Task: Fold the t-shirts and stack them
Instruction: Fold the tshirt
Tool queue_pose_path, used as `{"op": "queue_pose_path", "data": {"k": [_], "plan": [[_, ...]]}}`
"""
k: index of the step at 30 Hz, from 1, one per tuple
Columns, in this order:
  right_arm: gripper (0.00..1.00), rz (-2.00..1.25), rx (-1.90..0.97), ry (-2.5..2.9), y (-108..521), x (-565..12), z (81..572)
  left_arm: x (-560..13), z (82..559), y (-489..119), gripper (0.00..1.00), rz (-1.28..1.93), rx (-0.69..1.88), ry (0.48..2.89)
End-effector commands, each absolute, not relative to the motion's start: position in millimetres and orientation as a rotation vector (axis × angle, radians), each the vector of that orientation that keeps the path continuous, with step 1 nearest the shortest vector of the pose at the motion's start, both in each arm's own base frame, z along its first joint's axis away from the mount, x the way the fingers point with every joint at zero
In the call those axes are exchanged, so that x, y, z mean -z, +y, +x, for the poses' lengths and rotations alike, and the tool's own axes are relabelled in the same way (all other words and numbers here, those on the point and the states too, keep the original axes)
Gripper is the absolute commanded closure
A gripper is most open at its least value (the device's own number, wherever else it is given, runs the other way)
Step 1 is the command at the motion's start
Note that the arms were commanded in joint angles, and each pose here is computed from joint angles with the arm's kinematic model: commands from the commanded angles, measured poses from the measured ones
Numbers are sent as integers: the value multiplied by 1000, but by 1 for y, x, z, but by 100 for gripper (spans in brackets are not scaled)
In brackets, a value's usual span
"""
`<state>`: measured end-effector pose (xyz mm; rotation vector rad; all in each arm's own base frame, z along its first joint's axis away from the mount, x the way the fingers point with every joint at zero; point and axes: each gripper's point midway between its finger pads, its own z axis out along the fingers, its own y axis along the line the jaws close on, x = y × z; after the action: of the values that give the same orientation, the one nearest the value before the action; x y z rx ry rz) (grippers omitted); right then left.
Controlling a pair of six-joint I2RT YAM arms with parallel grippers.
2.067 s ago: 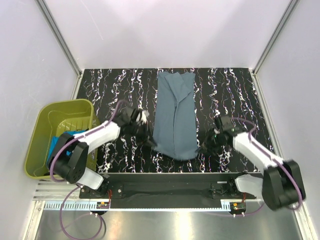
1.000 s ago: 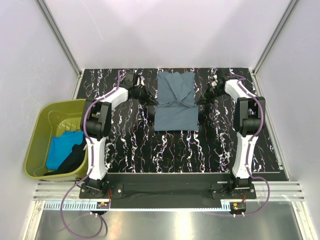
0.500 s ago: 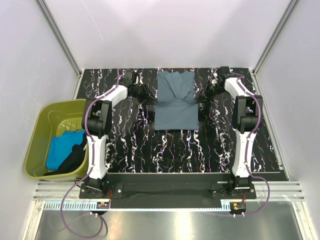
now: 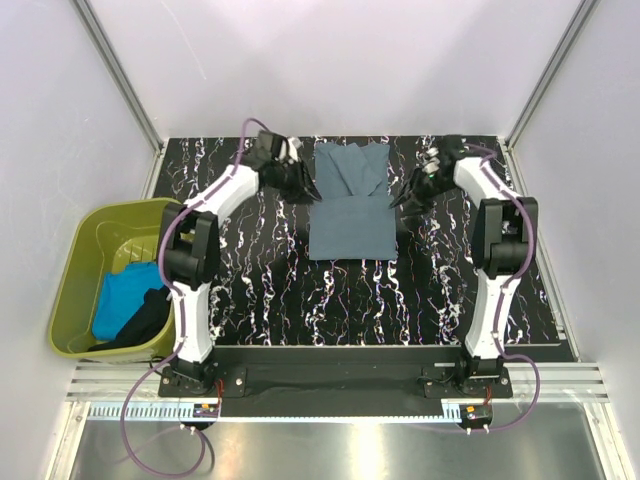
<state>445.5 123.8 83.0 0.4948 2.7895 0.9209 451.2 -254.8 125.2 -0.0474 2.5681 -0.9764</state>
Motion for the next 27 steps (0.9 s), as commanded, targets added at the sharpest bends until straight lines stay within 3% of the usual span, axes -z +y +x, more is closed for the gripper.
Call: {"op": "queue_pose_path", "data": {"k": [1, 4, 5, 8, 15, 22, 27], "plan": [[57, 324, -1213, 2672, 179, -111, 436, -123, 430, -297, 63, 65, 1167, 2540], [68, 298, -1379, 2687, 201, -98, 418, -111, 416, -311, 65, 92, 1240, 2571], [79, 293, -1401, 2693, 204, -94, 414, -109, 412, -312, 65, 103, 1250, 2579], [85, 310, -1405, 2751, 197, -72, 390, -81, 391, -302, 66, 99, 1232, 2644], [85, 526, -1239, 2822, 142, -28, 364, -42, 365, -273, 67, 186, 1173, 2740], [85, 503, -1204, 2785, 138, -77, 352, -110, 358, -279, 64, 237, 1234, 2617], [85, 388, -1284, 2793, 186, -89, 358, -120, 356, -310, 64, 229, 1346, 2591]]}}
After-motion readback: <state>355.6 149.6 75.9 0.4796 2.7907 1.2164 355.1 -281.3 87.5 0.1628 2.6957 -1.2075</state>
